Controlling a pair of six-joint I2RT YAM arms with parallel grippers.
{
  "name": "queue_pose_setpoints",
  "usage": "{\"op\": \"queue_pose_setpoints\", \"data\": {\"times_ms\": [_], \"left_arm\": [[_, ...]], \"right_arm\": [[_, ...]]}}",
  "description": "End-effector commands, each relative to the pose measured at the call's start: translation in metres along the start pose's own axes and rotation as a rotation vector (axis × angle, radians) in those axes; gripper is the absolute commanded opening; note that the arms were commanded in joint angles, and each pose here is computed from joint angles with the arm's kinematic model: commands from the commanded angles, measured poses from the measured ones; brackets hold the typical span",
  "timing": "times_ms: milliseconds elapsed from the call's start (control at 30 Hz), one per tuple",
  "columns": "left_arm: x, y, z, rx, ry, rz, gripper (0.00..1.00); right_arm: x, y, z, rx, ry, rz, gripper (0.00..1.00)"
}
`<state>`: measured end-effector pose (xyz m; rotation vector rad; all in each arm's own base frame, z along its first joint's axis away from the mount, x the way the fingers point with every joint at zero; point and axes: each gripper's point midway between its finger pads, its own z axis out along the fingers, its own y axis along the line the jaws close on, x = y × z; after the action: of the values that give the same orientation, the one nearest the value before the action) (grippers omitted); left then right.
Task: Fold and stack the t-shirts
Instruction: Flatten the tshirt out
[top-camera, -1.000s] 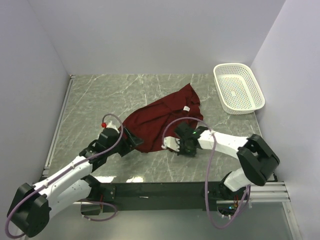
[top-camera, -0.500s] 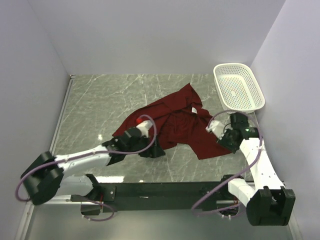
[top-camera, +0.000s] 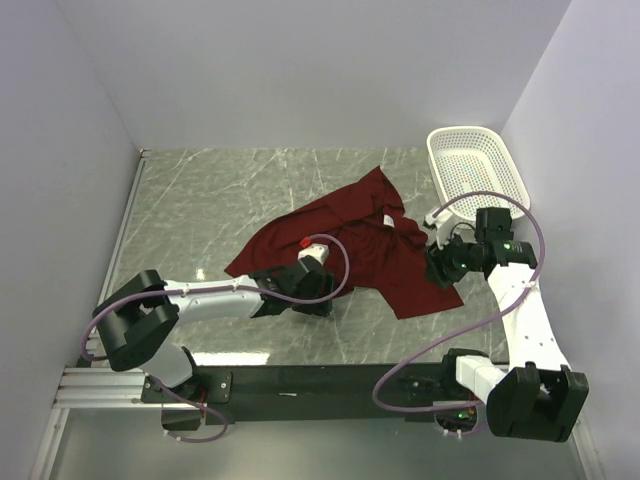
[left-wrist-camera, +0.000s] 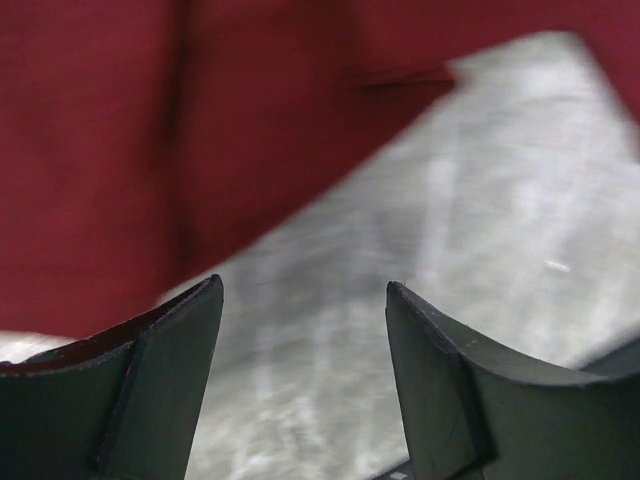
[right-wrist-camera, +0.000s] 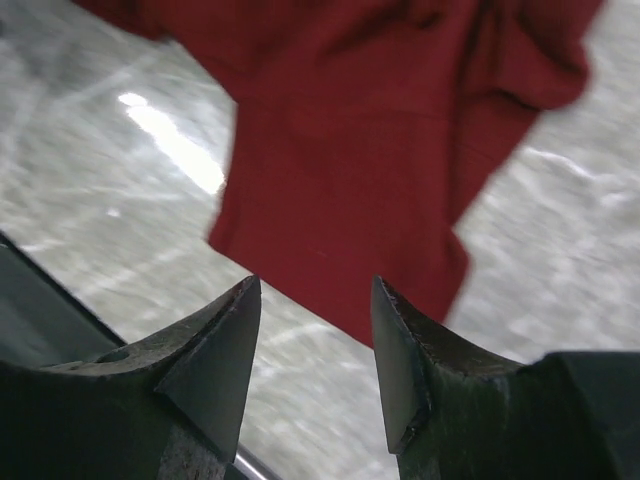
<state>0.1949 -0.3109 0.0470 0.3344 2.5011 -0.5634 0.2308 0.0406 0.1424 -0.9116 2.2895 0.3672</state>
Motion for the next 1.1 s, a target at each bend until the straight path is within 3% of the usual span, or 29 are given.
{"op": "queue_pose_setpoints", "data": {"times_ms": [0, 233, 567, 667, 700, 800, 900, 1033, 1067], "left_arm": [[-0.012, 0.027, -0.004, -0.182, -0.05, -0.047, 0.72], [-0.035, 0.048, -0.021, -0.297, -0.18, -0.093, 0.67], [-0.049, 0.078, -0.013, -0.47, -0.179, -0.031, 0.64], [-0.052, 0.084, -0.007, -0.481, -0.167, -0.018, 0.52], [-0.053, 0.087, -0.006, -0.49, -0.163, -0.009, 0.37], [-0.055, 0.096, -0.003, -0.513, -0.151, 0.0, 0.11], [-0.063, 0.102, -0.01, -0.534, -0.168, 0.015, 0.01], [-0.099, 0.124, -0.039, -0.581, -0.258, 0.013, 0.01], [-0.113, 0.147, -0.047, -0.62, -0.276, -0.03, 0.01]], "right_arm": [[-0.017, 0.018, 0.008, -0.079, -0.096, 0.039, 0.55], [-0.023, 0.026, 0.006, -0.084, -0.121, 0.022, 0.56], [-0.026, 0.028, 0.006, -0.093, -0.136, 0.022, 0.56], [-0.026, 0.029, 0.006, -0.094, -0.136, 0.021, 0.56], [-0.026, 0.029, 0.006, -0.096, -0.135, 0.021, 0.56], [-0.027, 0.03, 0.005, -0.095, -0.139, 0.022, 0.56], [-0.027, 0.03, 0.004, -0.092, -0.141, 0.022, 0.56], [-0.027, 0.03, 0.004, -0.088, -0.145, 0.02, 0.56], [-0.027, 0.029, 0.004, -0.089, -0.144, 0.023, 0.56]]}}
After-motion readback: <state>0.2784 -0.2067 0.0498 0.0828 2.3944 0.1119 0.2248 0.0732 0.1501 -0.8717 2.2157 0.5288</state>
